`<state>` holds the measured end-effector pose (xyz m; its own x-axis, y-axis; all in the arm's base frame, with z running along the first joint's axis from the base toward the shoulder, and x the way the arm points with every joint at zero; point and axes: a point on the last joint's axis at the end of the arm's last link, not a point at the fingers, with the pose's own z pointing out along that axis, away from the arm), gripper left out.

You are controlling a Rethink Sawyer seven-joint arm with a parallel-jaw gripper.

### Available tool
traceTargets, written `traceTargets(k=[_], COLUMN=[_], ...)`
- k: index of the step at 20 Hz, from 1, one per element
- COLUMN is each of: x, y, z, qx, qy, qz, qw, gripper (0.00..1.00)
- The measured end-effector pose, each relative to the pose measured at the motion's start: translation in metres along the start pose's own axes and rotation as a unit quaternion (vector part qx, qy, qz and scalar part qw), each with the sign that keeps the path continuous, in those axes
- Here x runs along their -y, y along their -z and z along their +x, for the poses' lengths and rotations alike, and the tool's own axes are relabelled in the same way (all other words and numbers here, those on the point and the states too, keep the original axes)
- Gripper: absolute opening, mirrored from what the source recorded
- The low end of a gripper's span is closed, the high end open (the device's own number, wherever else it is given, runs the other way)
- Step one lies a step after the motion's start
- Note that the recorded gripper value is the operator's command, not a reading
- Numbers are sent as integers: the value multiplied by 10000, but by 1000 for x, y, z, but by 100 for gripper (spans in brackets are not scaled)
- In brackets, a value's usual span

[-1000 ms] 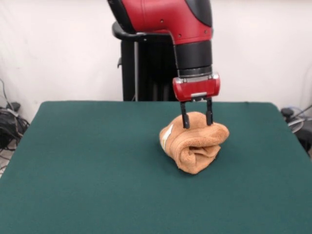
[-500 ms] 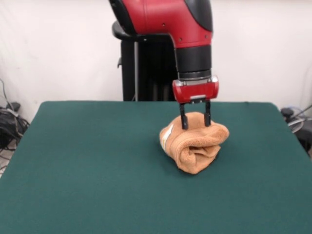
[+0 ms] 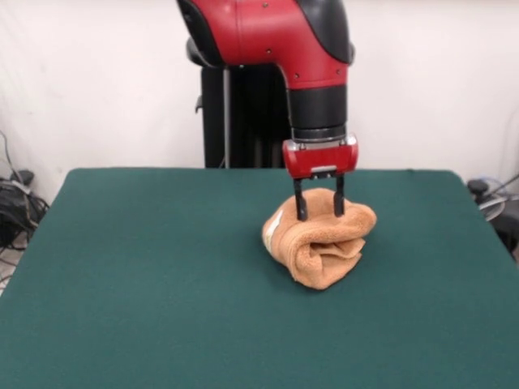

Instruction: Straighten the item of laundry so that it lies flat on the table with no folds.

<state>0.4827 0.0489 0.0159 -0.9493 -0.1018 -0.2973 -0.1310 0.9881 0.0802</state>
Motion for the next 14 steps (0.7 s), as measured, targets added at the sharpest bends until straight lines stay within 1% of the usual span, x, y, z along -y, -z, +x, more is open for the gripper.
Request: traceTargets(k=[5, 14], x=[3, 4], y=[-5, -6], z=[1, 0], qx=[-26, -24], qy=[-7, 28], qz=[38, 79], qw=[10000, 10000], gripper=[100, 100])
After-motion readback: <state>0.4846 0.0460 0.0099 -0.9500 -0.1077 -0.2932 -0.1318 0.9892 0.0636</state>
